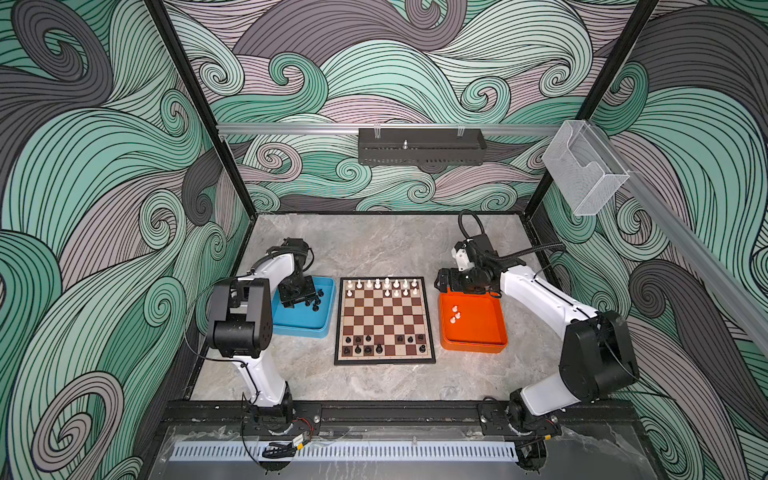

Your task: Set up the chess pieces on the board

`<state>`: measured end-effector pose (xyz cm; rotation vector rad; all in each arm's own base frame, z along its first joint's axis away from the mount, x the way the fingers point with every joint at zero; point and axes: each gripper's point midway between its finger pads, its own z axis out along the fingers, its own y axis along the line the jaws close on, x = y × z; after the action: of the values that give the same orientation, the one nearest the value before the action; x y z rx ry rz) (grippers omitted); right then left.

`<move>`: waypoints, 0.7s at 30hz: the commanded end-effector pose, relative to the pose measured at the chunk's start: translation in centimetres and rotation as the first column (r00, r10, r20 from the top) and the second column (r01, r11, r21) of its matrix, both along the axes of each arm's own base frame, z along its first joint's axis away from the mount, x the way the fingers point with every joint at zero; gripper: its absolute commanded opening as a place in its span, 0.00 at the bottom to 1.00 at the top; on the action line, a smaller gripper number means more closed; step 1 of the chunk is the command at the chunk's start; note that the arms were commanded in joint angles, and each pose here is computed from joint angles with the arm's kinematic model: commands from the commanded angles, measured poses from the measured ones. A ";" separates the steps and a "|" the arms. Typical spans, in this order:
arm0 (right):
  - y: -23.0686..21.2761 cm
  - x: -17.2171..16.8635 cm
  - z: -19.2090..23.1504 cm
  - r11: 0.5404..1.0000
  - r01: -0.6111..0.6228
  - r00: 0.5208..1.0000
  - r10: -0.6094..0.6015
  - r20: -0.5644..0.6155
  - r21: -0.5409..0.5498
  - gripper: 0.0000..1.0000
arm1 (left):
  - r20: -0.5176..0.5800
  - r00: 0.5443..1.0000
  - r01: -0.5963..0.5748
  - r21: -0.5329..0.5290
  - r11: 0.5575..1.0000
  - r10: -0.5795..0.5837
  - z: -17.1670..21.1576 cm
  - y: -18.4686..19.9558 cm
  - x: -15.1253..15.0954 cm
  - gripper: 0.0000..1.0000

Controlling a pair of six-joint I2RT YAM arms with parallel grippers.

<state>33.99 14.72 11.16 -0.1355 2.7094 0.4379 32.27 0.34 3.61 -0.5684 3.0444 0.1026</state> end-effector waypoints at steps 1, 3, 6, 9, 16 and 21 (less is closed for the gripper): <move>0.0 0.0 -0.5 1.000 0.005 1.000 -0.005 -0.015 0.004 0.99 | 0.030 0.999 -0.012 -0.003 1.000 0.012 0.4 0.0 1.5 0.51; 0.0 0.0 -0.7 1.000 0.006 1.000 -0.006 -0.020 0.004 0.99 | 0.031 0.999 -0.012 -0.005 1.000 0.012 0.3 -0.1 1.7 0.49; 0.0 0.0 -0.8 1.000 0.005 1.000 -0.004 -0.024 0.006 0.99 | 0.031 0.999 -0.011 -0.005 1.000 0.011 0.1 -0.1 2.0 0.45; 0.1 0.0 -0.8 1.000 0.004 1.000 -0.004 -0.027 0.007 0.99 | 0.026 1.000 -0.007 -0.010 1.000 0.008 -0.2 -0.2 2.2 0.42; 0.2 0.0 -1.2 1.000 0.002 0.999 -0.002 -0.038 0.007 0.99 | 0.017 1.000 -0.005 -0.022 1.000 0.006 -0.6 -0.4 2.1 0.36; 0.2 0.1 -1.3 1.000 0.001 0.999 -0.001 -0.039 0.009 0.99 | 0.019 1.000 -0.005 -0.025 1.000 0.006 -0.7 -0.4 2.1 0.29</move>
<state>33.92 14.89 10.18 -0.1327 2.7396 0.4456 33.79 0.03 2.69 -0.5678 3.0414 0.0765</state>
